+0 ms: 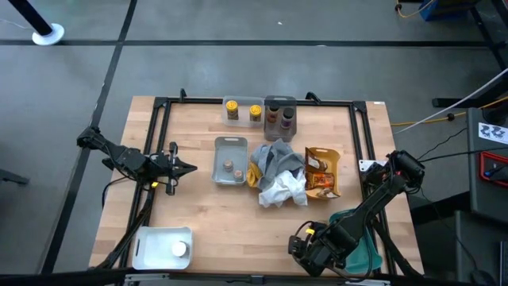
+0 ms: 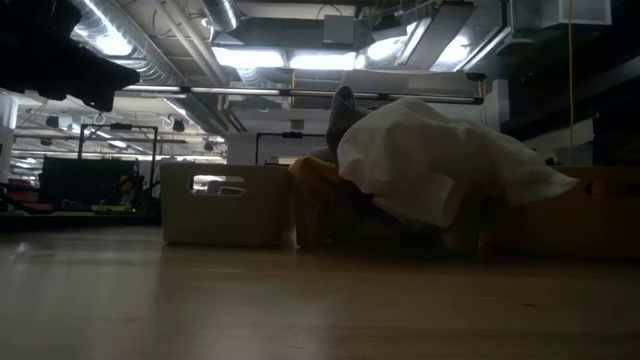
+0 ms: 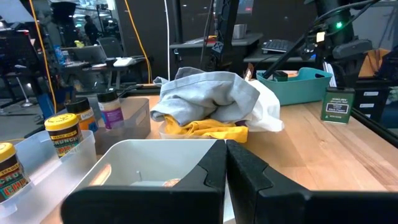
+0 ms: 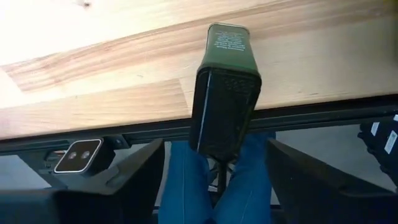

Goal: Sort spices by type
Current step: Put the green seasoning can into the green bin

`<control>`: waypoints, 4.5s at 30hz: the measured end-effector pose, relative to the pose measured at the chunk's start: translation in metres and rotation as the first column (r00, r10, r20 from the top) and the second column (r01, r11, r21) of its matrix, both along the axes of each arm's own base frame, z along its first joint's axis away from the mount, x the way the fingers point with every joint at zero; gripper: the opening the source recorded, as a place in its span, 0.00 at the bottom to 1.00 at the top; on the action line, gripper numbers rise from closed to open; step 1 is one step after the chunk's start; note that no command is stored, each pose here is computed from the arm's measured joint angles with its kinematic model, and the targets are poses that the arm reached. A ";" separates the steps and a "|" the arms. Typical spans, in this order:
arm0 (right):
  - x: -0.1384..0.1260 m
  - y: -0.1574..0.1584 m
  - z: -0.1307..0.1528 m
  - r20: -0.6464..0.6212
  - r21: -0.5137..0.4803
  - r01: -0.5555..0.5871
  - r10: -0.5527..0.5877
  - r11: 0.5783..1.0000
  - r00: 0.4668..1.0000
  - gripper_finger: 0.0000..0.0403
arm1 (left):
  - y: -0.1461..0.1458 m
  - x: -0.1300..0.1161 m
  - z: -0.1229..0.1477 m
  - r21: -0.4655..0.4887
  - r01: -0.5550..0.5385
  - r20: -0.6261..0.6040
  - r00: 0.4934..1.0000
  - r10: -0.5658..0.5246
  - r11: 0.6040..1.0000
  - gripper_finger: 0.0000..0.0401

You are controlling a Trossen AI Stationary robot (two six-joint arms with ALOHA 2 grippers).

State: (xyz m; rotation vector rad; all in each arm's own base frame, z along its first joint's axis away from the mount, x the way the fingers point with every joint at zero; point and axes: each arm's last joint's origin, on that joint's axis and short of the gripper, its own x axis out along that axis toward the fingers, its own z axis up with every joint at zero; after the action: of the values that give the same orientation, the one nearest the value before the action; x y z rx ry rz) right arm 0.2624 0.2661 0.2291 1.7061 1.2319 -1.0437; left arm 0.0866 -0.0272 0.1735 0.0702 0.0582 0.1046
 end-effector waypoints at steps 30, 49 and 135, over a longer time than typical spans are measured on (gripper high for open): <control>0.005 0.003 -0.021 -0.017 -0.083 0.018 -0.020 0.996 1.000 0.67 | 0.000 0.000 0.000 0.000 0.000 0.000 1.000 0.000 1.000 0.01; 0.005 0.004 -0.031 -0.081 -0.099 0.077 -0.085 0.992 0.993 0.67 | 0.000 0.000 0.000 0.000 0.000 0.000 1.000 0.000 1.000 0.01; -0.008 -0.009 0.060 -0.226 -0.233 0.085 -0.139 0.969 0.964 0.33 | 0.000 0.000 0.000 0.000 0.001 0.000 1.000 -0.001 1.000 0.01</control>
State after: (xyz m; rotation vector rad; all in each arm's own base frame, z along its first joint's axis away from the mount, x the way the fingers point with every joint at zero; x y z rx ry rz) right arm 0.2541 0.2575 0.2888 1.5235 1.1259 -1.4359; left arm 0.0866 -0.0273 0.1733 0.0706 0.0585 0.1038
